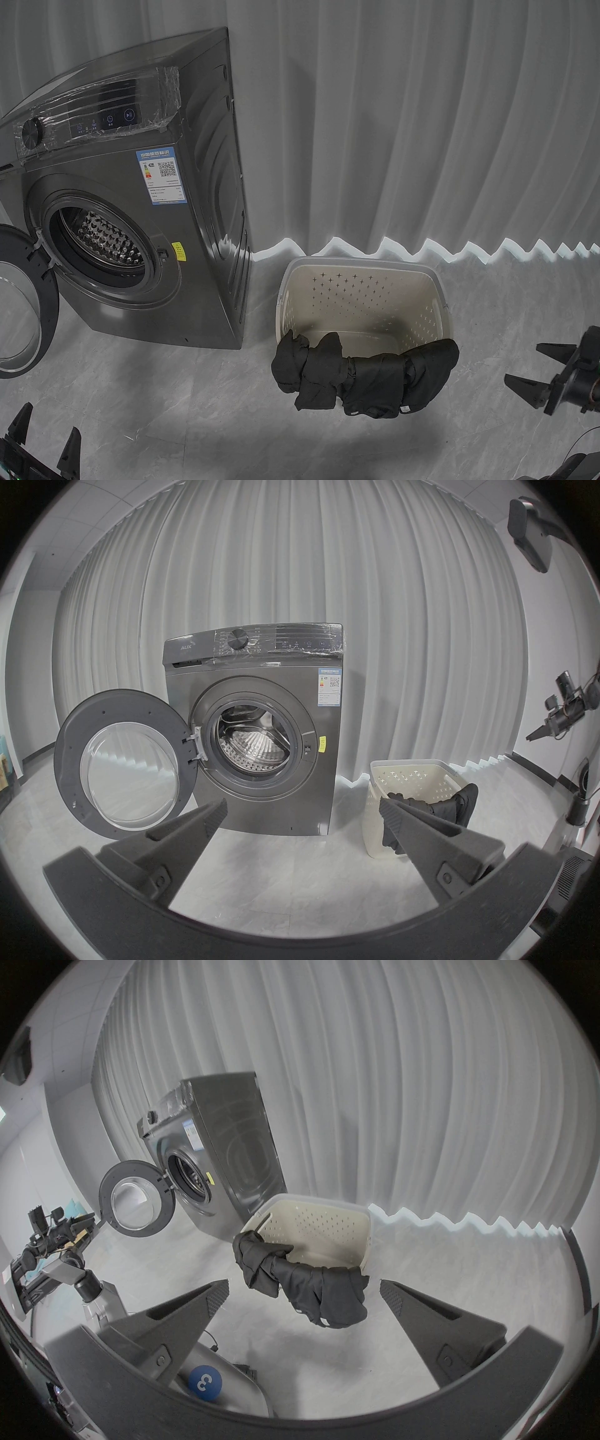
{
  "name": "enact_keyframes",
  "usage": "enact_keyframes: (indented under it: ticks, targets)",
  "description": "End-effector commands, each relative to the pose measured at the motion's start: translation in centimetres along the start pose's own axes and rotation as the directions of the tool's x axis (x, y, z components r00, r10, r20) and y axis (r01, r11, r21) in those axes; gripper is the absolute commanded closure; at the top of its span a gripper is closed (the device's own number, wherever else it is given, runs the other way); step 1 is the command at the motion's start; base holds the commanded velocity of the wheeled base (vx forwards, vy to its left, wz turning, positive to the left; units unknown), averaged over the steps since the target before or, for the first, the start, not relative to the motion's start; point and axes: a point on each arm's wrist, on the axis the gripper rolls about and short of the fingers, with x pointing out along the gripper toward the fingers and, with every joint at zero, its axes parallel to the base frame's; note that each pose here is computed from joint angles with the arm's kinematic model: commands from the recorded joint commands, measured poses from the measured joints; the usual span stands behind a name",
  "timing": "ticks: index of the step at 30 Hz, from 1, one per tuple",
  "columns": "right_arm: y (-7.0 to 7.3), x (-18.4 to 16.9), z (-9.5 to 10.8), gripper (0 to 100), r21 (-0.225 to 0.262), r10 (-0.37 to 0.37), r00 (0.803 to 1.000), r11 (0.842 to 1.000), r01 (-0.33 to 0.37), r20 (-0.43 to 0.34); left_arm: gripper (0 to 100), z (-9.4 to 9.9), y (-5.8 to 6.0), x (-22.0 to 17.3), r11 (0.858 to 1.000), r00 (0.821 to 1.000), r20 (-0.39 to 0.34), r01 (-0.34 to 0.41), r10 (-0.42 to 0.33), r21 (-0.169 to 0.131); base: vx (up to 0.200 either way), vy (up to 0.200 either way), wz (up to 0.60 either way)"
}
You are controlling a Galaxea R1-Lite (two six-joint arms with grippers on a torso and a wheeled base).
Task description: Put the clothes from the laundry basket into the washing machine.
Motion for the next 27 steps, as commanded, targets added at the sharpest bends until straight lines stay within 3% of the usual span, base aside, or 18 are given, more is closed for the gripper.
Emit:
enact_keyframes:
  ticks: [1,4,8,10,14,22,27]
  targets:
    - [-0.7,7.8,-1.3,0,0.034,0.075,0.971,0.997,-0.07,-0.228,0,-0.5,0.0,0.0,1.0,1.0,0.001,-0.002,0.002,-0.001,0.0,-0.2,0.0]
    - [-0.9,9.4,-1.5,0,0.072,0.083,0.969,0.995,-0.068,-0.232,0,-0.5,0.0,0.0,1.0,1.0,0.001,-0.002,0.002,-0.001,0.0,-0.2,0.0]
    - [-0.3,11.5,-1.9,0,0.14,0.121,0.963,0.986,-0.089,-0.239,0,-0.5,0.0,0.0,1.0,1.0,0.001,0.0,0.0,-0.001,0.0,0.0,0.0]
    - [-0.3,12.9,-2.6,0,0.151,0.125,0.957,0.985,-0.088,-0.262,0,-0.5,0.0,0.0,1.0,1.0,0.001,0.0,0.0,-0.001,0.0,0.0,0.0]
    - [-0.1,15.5,-4.0,0,0.129,0.087,0.956,0.99,-0.053,-0.281,0,-0.5,0.0,0.0,1.0,1.0,0.001,0.0,0.0,-0.001,0.0,0.0,0.0]
    - [1.2,19.7,-5.9,0,0.071,0.097,0.979,0.994,-0.086,-0.178,0,-0.5,0.0,0.0,1.0,1.0,0.001,-0.002,0.002,-0.001,0.0,0.0,0.0]
    - [1.6,21.3,-6.5,0,0.052,0.07,0.981,0.997,-0.061,-0.18,0,-0.5,0.0,0.0,1.0,1.0,0.001,0.0,0.0,-0.001,0.0,0.0,0.0]
